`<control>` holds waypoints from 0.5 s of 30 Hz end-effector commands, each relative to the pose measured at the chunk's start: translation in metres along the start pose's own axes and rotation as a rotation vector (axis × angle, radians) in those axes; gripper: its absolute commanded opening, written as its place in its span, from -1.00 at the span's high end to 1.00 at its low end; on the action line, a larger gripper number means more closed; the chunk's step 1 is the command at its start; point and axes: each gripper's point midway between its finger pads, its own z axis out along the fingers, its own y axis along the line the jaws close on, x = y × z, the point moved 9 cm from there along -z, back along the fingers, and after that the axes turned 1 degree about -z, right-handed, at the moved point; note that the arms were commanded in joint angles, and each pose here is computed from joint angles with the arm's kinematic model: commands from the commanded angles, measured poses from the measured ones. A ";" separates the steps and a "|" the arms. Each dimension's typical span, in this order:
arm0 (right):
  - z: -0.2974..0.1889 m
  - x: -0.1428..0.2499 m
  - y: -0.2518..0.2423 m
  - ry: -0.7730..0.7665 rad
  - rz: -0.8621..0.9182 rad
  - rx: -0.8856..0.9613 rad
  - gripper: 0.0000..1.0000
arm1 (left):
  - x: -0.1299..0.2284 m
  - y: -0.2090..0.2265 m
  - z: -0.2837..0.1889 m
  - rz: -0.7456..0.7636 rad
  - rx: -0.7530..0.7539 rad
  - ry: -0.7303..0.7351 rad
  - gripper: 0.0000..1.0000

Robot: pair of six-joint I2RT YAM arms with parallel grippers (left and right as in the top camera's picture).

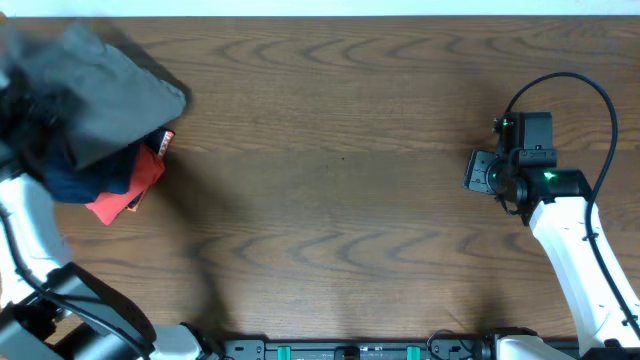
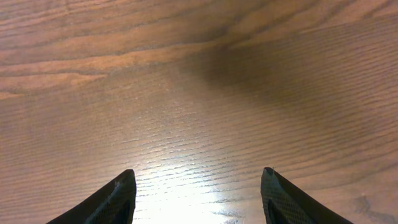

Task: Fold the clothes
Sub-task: 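Carry the folded shorts with the left gripper onto the clothes stack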

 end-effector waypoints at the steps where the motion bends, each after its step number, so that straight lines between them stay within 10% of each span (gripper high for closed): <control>1: -0.004 -0.005 -0.002 -0.020 -0.004 0.001 -0.25 | -0.001 0.025 -0.006 -0.054 -0.078 0.015 0.88; 9: -0.004 -0.005 -0.002 -0.019 -0.004 0.000 -0.25 | 0.002 0.058 -0.017 -0.152 -0.177 0.042 0.89; 12: -0.004 -0.005 -0.001 -0.018 -0.004 -0.001 -0.25 | -0.002 0.061 -0.022 -0.243 -0.172 0.017 -0.07; 15: -0.004 -0.005 -0.001 -0.018 -0.004 -0.001 -0.28 | -0.015 0.044 -0.030 -0.188 0.012 -0.015 -0.42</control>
